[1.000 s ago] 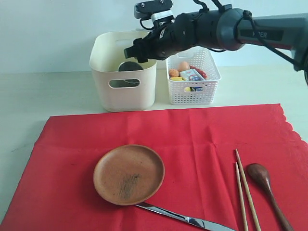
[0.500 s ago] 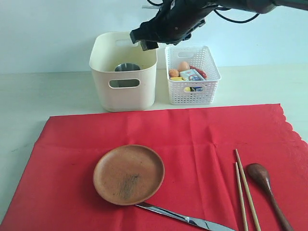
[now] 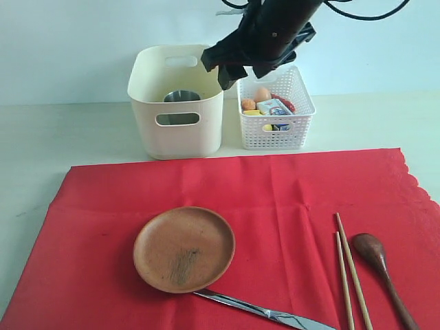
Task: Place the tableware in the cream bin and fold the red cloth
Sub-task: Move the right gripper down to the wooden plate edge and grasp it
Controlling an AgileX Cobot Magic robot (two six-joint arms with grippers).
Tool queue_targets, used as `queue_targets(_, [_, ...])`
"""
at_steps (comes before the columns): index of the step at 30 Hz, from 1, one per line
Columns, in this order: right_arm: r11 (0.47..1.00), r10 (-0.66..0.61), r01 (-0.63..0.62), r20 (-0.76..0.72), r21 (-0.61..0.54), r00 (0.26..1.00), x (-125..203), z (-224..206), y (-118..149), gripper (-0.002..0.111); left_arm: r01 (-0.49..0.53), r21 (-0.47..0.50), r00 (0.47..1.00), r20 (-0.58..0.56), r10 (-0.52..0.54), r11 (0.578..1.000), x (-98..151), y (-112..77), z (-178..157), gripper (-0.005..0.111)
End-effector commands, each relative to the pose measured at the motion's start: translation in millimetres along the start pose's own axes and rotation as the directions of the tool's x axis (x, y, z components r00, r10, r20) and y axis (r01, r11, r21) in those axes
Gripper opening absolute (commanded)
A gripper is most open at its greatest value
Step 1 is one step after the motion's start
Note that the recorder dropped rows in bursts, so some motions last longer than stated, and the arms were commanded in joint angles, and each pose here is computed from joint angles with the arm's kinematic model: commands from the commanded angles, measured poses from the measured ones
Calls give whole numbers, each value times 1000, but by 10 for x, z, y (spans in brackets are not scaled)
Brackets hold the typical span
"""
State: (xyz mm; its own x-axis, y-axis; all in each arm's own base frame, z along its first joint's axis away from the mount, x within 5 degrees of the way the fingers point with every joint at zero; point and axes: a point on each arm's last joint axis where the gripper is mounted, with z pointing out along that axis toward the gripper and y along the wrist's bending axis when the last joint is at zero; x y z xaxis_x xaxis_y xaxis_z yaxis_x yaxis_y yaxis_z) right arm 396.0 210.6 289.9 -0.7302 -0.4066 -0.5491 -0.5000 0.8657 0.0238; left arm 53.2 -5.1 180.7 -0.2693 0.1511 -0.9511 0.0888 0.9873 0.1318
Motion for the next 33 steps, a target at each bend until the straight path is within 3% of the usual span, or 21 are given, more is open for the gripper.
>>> queue_targets(1, [1000, -7, 7, 3, 3, 1000, 136, -78, -6, 62, -1, 4, 1000, 6, 1, 1000, 4, -4, -2, 0])
queue_targets(10, [999, 25, -21, 67, -50, 997, 523, -220, 59, 62, -1, 4, 1000, 6, 1, 1000, 4, -4, -2, 0])
queue_targets(15, [985, 30, -18, 65, -173, 997, 801, -229, 178, 62, -1, 4, 1000, 6, 1, 1000, 4, -4, -2, 0])
queue_targets(23, [927, -70, 74, 24, -367, 997, 1245, -22, 355, 62, -1, 4, 1000, 6, 1, 1000, 4, -4, -2, 0])
queue_targets(33, [928, -62, 22, -96, -372, 993, 1488, 461, 336, 62, -1, 4, 1000, 6, 1, 1000, 4, -4, -2, 0])
